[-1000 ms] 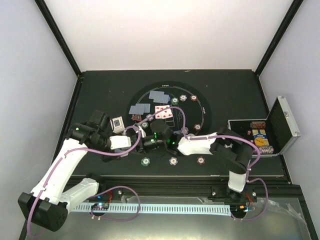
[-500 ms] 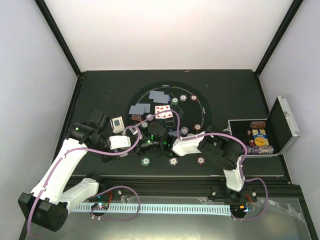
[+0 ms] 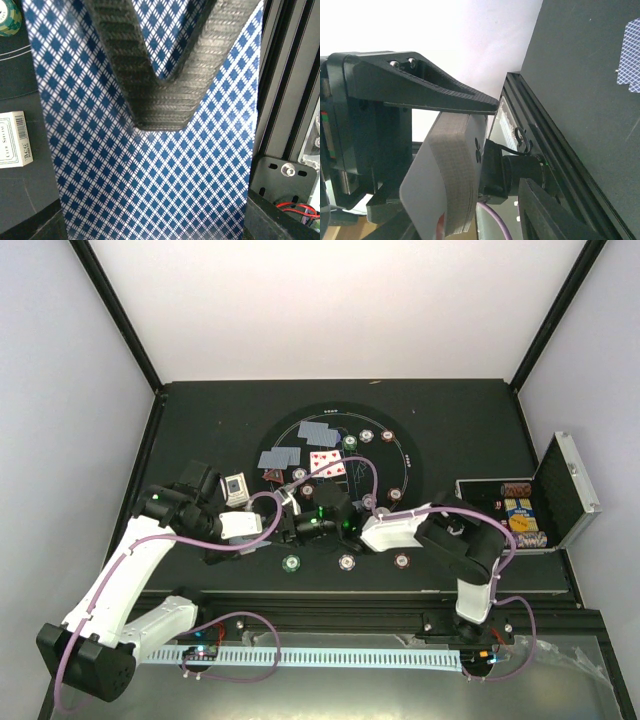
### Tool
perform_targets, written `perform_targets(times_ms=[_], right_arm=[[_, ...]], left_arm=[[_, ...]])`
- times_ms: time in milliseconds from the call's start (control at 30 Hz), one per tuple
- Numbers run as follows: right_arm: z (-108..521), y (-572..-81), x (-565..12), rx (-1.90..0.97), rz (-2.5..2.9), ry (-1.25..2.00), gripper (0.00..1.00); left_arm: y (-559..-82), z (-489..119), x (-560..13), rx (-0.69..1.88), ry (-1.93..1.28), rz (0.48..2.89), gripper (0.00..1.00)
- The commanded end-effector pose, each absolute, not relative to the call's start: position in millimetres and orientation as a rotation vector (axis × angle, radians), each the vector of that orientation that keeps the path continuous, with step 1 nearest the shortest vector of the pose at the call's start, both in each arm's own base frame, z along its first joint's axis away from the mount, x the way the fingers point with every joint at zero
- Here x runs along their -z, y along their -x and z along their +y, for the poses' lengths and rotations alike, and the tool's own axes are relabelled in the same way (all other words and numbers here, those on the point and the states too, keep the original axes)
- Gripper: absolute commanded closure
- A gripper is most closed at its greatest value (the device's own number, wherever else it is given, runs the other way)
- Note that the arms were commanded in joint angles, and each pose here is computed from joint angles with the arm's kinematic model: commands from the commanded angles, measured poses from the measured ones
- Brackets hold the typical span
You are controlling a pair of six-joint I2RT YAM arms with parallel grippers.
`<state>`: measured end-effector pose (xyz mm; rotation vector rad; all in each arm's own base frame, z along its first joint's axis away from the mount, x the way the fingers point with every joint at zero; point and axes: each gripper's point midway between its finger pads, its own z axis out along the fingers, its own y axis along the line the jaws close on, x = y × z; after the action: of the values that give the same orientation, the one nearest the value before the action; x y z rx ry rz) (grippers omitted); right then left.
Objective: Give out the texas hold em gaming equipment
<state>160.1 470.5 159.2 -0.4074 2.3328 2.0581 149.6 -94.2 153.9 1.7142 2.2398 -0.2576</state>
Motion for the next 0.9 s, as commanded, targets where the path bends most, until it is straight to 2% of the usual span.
perform_targets(times_ms=[0, 167, 233, 400, 600, 867], right_arm=[[459, -163, -154, -2.006, 2.373, 0.384, 0.63], [455, -160, -175, -2.037, 2.326, 0.389, 0.88], [452, -159, -177, -2.037, 2.324, 0.387, 0.93], [444, -159, -176, -2.029, 2.333, 0.373, 0.99], [430, -167, -186, -2.023, 2.302, 0.352, 0.99], [375, -212, -199, -1.822, 2.308, 0.394, 0.99]], left_arm=[[-151, -97, -169, 0.258, -1.712, 2.195, 0.98], [-151, -97, -167, 0.257, -1.711, 2.194, 0.98], [-151, -97, -167, 0.258, -1.712, 2.196, 0.99], [-150, -97, -166, 0.255, -1.712, 2.195, 0.98], [-150, -96, -165, 0.249, -1.714, 2.198, 0.98], [-151, -95, -165, 0.247, -1.715, 2.203, 0.98]])
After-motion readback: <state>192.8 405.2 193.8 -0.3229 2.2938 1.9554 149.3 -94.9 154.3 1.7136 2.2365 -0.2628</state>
